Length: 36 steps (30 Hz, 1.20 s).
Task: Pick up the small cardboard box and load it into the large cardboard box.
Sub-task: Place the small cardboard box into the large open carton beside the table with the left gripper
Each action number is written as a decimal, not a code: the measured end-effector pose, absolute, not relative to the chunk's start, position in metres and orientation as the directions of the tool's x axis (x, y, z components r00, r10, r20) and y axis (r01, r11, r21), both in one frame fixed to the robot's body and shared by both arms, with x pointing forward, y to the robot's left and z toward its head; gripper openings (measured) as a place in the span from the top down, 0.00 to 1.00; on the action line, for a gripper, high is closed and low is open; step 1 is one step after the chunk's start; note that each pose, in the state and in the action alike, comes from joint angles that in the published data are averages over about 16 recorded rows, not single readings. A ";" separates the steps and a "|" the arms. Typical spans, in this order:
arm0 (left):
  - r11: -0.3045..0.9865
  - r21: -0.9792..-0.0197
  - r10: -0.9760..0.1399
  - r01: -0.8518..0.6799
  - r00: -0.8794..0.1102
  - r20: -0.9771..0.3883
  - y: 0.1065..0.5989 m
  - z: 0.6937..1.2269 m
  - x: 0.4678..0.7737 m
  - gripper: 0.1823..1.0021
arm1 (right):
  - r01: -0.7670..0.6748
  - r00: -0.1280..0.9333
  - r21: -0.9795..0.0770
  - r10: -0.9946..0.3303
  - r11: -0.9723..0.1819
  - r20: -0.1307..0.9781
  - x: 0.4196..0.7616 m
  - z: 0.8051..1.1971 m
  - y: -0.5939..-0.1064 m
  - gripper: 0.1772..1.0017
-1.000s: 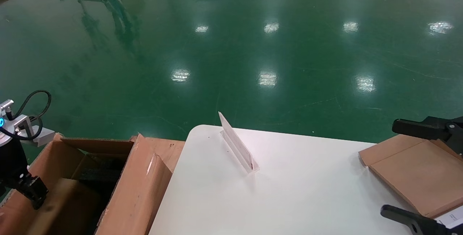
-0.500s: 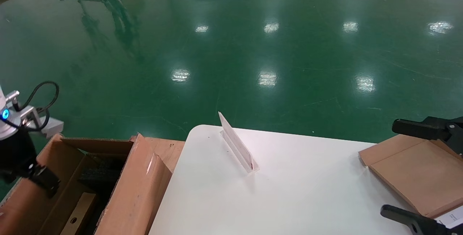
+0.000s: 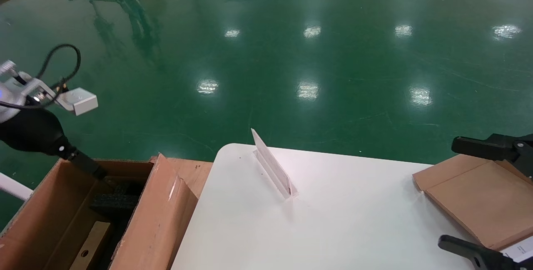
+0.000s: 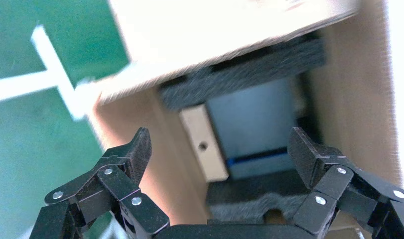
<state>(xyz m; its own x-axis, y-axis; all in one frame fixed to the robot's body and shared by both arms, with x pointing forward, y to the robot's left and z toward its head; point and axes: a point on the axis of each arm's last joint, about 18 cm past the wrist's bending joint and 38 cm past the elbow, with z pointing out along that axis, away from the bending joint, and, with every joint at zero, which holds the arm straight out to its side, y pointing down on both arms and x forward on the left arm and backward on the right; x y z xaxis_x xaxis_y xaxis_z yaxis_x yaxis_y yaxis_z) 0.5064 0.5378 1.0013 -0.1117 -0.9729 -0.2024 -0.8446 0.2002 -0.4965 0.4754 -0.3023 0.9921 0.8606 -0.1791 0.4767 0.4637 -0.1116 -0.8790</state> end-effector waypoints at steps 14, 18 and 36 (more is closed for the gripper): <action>0.390 -0.722 -0.887 -0.571 -0.444 -0.128 0.517 1.012 0.470 0.01 | 0.464 0.861 -0.879 -0.179 -0.112 0.477 0.475 0.992 -0.302 0.01; 0.413 -0.744 -0.864 -0.525 -0.484 -0.138 0.512 1.014 0.468 0.01 | 0.464 0.861 -0.879 -0.179 -0.112 0.477 0.475 0.992 -0.302 0.01; 0.506 -0.749 -0.779 -0.428 -0.600 -0.183 0.474 1.022 0.488 0.01 | 0.464 0.861 -0.879 -0.179 -0.112 0.477 0.475 0.992 -0.302 0.01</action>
